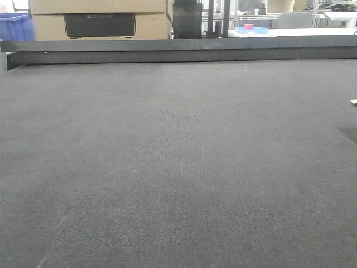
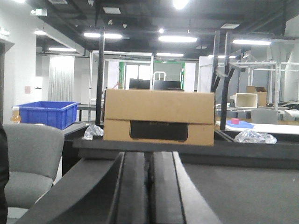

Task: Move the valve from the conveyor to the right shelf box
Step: 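Lower the right gripper onto a white valve on the belt and grasp it, then lower the left gripper onto another white valve and close on it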

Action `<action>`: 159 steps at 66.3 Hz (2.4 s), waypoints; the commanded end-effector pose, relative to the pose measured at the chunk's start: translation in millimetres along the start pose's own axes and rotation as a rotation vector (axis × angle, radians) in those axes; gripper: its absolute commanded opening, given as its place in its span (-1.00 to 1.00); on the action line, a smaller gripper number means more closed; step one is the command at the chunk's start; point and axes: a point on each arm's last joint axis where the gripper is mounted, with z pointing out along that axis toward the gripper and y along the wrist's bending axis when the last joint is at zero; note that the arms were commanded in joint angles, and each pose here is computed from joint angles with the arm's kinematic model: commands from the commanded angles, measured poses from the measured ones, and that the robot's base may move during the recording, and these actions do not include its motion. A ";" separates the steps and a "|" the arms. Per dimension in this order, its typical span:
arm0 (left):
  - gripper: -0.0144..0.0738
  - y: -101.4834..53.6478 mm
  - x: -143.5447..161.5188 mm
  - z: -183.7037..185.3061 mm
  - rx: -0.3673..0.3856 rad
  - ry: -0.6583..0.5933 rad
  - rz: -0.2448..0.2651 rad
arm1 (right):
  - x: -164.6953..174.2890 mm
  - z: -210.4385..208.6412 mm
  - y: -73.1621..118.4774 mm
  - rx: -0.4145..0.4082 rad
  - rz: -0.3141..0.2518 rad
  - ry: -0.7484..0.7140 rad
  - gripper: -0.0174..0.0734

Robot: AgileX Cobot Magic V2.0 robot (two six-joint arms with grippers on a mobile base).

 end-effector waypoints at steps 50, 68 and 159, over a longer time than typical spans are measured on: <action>0.69 -10.8 -72.5 89.9 0.087 0.467 -0.010 | -56.4 149.0 12.9 -0.106 -0.022 0.788 0.64; 0.69 -10.8 -72.5 89.9 0.087 0.467 -0.010 | -41.0 209.4 11.6 -0.113 -0.078 1.173 0.64; 0.69 -10.8 -70.4 88.7 0.087 0.494 -0.009 | 123.4 283.2 16.5 -0.133 -0.111 1.569 -0.12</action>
